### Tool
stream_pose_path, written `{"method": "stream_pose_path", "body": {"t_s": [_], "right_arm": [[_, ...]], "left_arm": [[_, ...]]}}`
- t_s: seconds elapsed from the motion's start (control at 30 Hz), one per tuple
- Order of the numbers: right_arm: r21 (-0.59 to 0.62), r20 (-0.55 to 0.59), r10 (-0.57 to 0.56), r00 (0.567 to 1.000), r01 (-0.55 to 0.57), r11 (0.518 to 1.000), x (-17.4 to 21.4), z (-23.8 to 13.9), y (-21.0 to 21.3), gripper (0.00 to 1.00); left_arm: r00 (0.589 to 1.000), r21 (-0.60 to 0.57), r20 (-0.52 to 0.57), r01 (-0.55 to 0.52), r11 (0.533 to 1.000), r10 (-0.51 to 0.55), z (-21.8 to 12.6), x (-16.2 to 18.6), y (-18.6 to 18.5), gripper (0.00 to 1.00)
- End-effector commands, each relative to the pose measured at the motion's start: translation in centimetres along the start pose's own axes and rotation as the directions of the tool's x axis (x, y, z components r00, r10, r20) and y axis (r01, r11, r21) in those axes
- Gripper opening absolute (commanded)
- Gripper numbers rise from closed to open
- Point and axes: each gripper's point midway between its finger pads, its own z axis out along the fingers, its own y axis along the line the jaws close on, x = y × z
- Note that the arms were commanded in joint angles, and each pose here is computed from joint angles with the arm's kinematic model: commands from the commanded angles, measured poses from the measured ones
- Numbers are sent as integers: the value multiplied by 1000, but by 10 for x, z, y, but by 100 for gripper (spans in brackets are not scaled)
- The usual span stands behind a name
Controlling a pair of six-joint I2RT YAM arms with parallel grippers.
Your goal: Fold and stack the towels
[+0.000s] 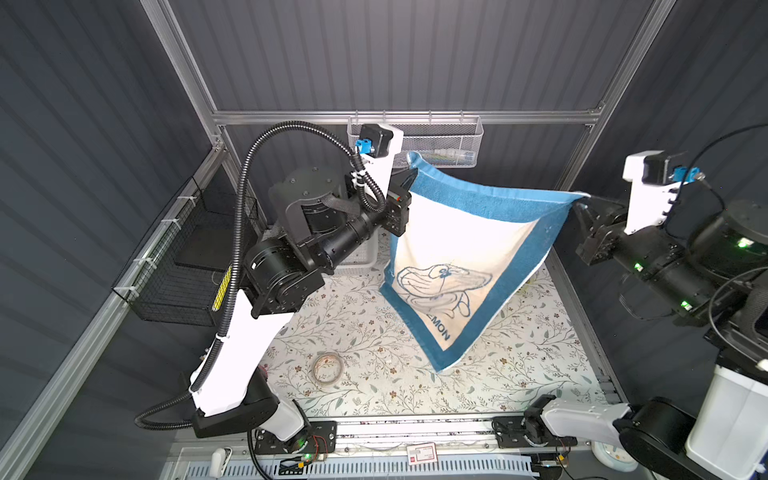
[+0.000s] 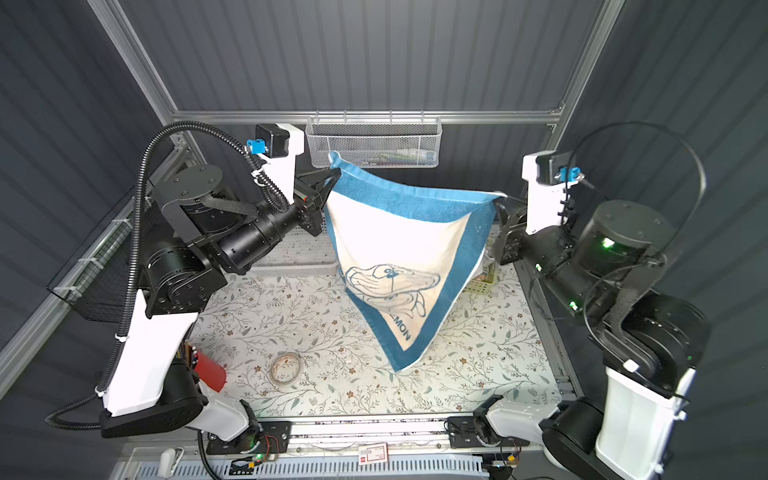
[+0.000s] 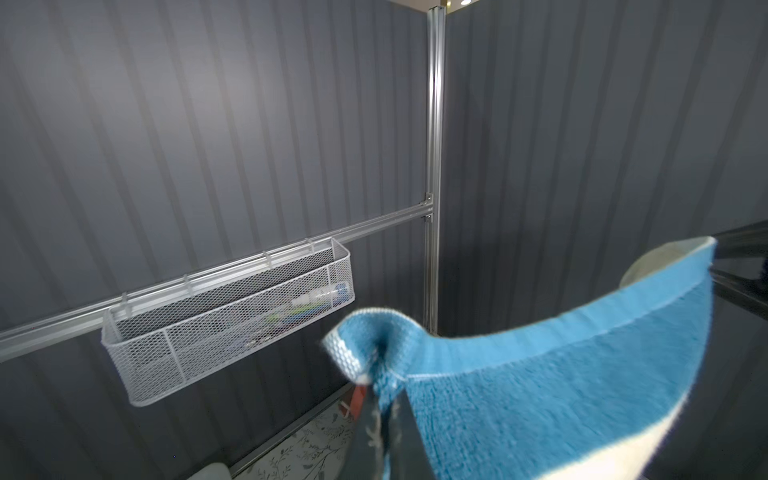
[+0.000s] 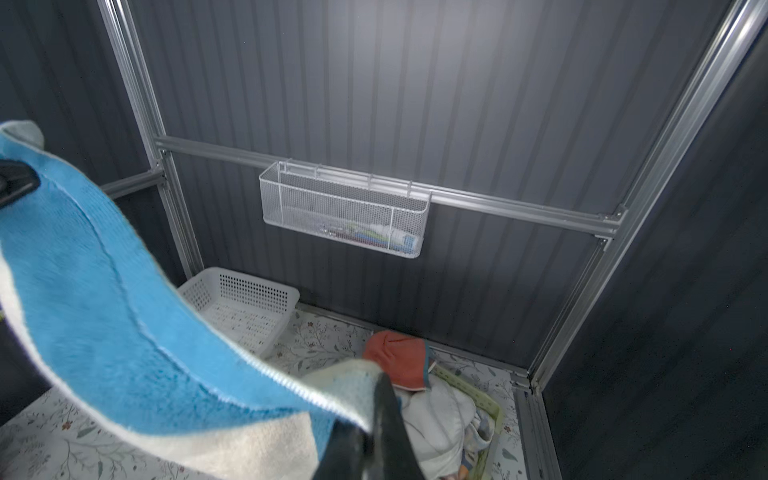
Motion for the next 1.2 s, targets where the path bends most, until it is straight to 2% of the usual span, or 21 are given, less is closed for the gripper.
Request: {"method": "stream_pose_path", "body": {"t_s": [0.0, 0.13, 0.27, 0.4, 0.5, 0.53, 0.57, 0.7, 0.73, 0.93, 1.17], "right_arm": [[-105, -267, -52, 962, 25, 994, 85, 77, 42, 0], [-205, -469, -34, 883, -71, 976, 182, 141, 87, 0], [-258, -619, -22, 785, -177, 950, 269, 203, 126, 0], [-259, -749, -71, 658, -192, 947, 339, 254, 148, 0], [-221, -792, -106, 601, -120, 968, 380, 294, 141, 0], [-203, -806, -107, 582, -102, 974, 391, 306, 135, 0], [-177, -819, -97, 566, -87, 980, 400, 317, 127, 0], [-98, -845, -46, 533, -71, 993, 425, 339, 96, 0], [-82, -849, -31, 528, -72, 994, 430, 341, 87, 0], [18, -883, 34, 468, -38, 999, 457, 341, 29, 0], [118, -888, 106, 447, -2, 993, 462, 329, -33, 0]], "left_arm": [[989, -130, -150, -24, 991, 4, 20, 54, 15, 0], [960, -247, -281, -88, 965, 16, 26, 109, 32, 0], [889, -278, -458, -135, 951, -8, 28, 198, 35, 0], [801, -257, -589, -65, 964, -103, 25, 295, 20, 0], [733, -250, -651, 38, 967, -197, 35, 352, 12, 0], [688, -240, -691, 69, 968, -220, 38, 383, 8, 0], [662, -235, -709, 101, 967, -242, 44, 398, 4, 0], [590, -240, -752, 173, 955, -296, 67, 442, 1, 0], [601, -237, -736, 202, 950, -311, 81, 435, 1, 0], [560, -220, -762, 248, 943, -325, 106, 463, 1, 0], [548, -207, -767, 281, 937, -334, 128, 477, 4, 0]]}}
